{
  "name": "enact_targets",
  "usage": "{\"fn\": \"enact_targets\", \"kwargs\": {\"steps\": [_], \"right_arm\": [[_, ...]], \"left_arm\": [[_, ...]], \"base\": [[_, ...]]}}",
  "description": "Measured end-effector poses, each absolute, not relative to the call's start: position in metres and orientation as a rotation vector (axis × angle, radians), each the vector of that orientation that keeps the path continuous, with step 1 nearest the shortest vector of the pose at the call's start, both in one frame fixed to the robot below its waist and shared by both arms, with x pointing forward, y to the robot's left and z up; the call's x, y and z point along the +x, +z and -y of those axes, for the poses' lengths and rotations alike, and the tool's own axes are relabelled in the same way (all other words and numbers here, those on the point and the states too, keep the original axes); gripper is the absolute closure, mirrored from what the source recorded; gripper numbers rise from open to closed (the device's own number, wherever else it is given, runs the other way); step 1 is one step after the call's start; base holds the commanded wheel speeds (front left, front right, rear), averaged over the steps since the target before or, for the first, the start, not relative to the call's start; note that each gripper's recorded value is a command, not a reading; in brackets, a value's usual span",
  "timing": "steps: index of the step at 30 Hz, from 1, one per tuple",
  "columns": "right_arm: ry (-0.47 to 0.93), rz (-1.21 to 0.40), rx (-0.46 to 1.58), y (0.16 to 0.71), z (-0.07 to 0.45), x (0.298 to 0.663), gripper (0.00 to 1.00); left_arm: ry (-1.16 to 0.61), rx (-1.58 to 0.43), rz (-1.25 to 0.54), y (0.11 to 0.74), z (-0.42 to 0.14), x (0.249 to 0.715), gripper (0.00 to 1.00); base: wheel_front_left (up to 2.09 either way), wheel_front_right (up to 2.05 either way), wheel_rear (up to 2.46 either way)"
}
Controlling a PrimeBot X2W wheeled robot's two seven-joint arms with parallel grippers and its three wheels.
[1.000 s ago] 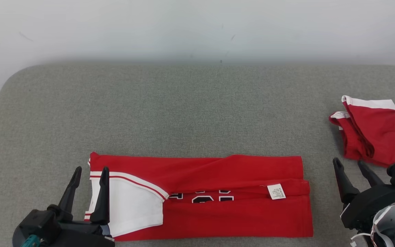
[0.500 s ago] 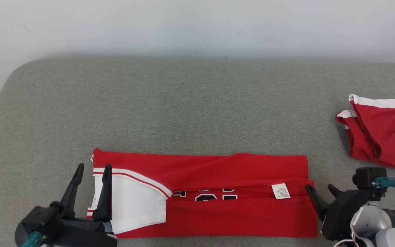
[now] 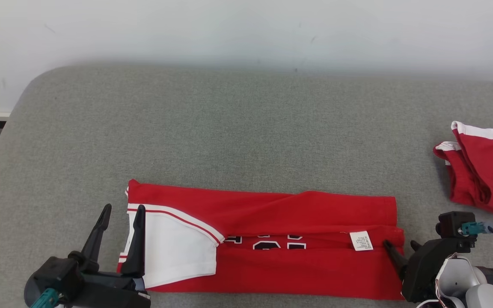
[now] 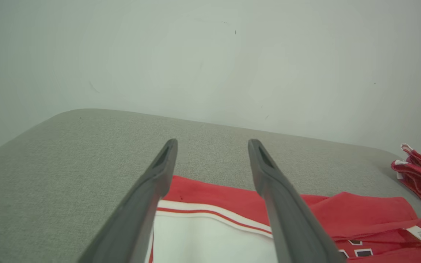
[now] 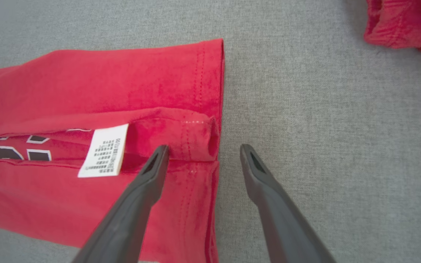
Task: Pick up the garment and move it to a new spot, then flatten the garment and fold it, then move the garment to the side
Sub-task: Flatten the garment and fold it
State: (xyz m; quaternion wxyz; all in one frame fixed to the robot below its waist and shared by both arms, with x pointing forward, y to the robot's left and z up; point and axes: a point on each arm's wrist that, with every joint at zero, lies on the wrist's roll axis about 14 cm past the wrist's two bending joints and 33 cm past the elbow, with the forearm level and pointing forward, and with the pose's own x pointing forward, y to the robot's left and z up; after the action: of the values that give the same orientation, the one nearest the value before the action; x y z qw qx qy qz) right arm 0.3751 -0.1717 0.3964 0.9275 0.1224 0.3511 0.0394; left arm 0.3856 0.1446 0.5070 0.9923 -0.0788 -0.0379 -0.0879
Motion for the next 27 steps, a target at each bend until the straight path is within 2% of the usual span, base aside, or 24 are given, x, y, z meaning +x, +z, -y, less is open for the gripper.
{"fn": "enact_targets", "kwargs": {"steps": [20, 21, 22, 23, 24, 27], "right_arm": [[0.138, -0.861, 0.231, 0.365, 0.149, 0.375, 0.0], [0.144, -0.871, 0.229, 0.363, 0.148, 0.374, 0.28], [0.147, -0.875, 0.231, 0.362, 0.147, 0.375, 0.62], [0.15, -0.876, 0.232, 0.362, 0.146, 0.375, 0.73], [0.155, -0.876, 0.229, 0.362, 0.145, 0.375, 0.99], [0.166, -0.868, 0.226, 0.365, 0.141, 0.377, 1.0]], "left_arm": [[-0.146, -0.159, 0.062, 0.502, -0.154, 0.387, 0.0], [-0.144, -0.159, 0.062, 0.502, -0.155, 0.387, 0.0], [-0.141, -0.159, 0.061, 0.502, -0.156, 0.387, 0.0], [-0.138, -0.159, 0.061, 0.501, -0.157, 0.387, 0.0], [-0.136, -0.158, 0.06, 0.501, -0.157, 0.387, 0.0], [-0.133, -0.159, 0.061, 0.501, -0.158, 0.388, 0.0]], "base": [[0.0, 0.0, 0.0], [0.0, 0.0, 0.0], [0.0, 0.0, 0.0], [0.0, 0.0, 0.0], [0.0, 0.0, 0.0], [0.0, 0.0, 0.0]]}}
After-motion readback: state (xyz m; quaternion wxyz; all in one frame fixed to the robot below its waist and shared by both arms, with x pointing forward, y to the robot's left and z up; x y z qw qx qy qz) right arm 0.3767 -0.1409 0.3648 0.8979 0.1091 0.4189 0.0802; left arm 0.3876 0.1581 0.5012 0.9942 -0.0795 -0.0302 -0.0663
